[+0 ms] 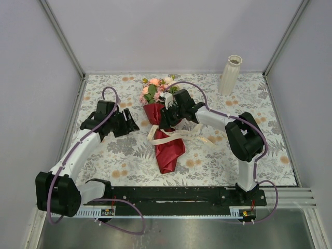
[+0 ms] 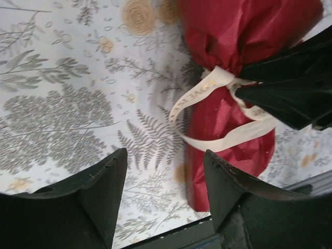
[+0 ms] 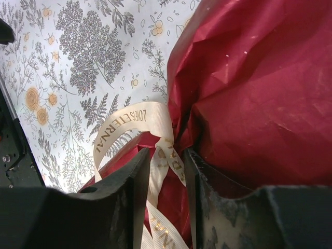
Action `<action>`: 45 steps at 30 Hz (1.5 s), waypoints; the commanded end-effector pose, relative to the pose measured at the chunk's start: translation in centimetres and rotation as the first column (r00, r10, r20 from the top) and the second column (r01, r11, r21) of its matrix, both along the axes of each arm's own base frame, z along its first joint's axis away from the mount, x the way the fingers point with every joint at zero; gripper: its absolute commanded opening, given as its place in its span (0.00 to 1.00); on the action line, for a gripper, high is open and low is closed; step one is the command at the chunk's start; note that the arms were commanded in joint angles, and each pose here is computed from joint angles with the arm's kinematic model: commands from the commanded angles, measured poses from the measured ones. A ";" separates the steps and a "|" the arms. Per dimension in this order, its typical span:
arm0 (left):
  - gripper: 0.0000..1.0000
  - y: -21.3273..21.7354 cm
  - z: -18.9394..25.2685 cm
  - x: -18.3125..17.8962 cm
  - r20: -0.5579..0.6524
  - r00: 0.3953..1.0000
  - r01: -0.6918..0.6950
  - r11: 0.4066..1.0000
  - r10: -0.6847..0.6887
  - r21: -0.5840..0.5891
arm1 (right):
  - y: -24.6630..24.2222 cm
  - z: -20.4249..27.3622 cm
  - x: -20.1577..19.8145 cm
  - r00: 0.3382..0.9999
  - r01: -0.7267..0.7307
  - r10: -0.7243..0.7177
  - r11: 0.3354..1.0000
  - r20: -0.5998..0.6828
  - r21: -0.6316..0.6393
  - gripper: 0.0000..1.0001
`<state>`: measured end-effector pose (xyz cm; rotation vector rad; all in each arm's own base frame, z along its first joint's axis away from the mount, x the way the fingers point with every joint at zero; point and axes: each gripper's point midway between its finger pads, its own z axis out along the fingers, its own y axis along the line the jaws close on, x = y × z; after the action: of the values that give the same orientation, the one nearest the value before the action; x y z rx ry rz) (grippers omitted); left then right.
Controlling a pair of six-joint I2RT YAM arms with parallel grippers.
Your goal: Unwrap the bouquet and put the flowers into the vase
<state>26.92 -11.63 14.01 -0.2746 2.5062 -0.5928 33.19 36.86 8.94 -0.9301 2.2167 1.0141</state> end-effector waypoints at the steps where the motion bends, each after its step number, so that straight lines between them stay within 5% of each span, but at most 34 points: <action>1: 0.64 -2.8 1.9 3.3 0.046 0.998 -0.021 0.982 0.030 -0.189 | 0.7 1.1 0.4 0.999 -0.023 0.023 1.000 0.042 0.007 0.36; 9: 0.66 -5.1 1.4 8.7 0.018 0.999 -0.025 0.962 0.031 -0.271 | 0.7 2.3 0.8 0.997 -0.016 0.014 1.000 0.074 0.024 0.01; 12: 0.69 -6.3 1.9 9.8 0.050 0.999 0.010 0.945 0.007 -0.328 | 0.7 3.3 0.8 0.995 -0.018 0.014 0.999 0.095 0.041 0.00; 25: 0.66 -7.2 -1.5 13.3 0.018 1.000 0.002 0.967 0.002 -0.255 | 1.2 5.2 1.1 0.992 -0.010 -0.002 0.995 0.125 0.099 0.05; 28: 0.57 -7.2 -2.7 13.3 -0.005 1.000 -0.013 0.969 0.012 -0.246 | 1.0 5.1 1.2 0.991 -0.007 -0.005 0.996 0.131 0.091 0.00; 36: 0.14 -7.9 -4.2 13.5 -0.041 0.999 -0.008 0.970 -0.002 -0.243 | 0.6 5.2 1.7 0.991 0.043 -0.052 0.996 0.126 0.076 0.04; 45: 0.00 -6.5 -5.6 13.3 -0.083 0.996 -0.051 0.991 0.041 -0.123 | -0.4 7.5 2.9 0.974 0.146 -0.166 0.980 0.154 0.135 0.00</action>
<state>38.93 -18.90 8.09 -0.4183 2.5485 -0.8368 34.44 36.45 11.08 -0.8459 2.1706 0.9541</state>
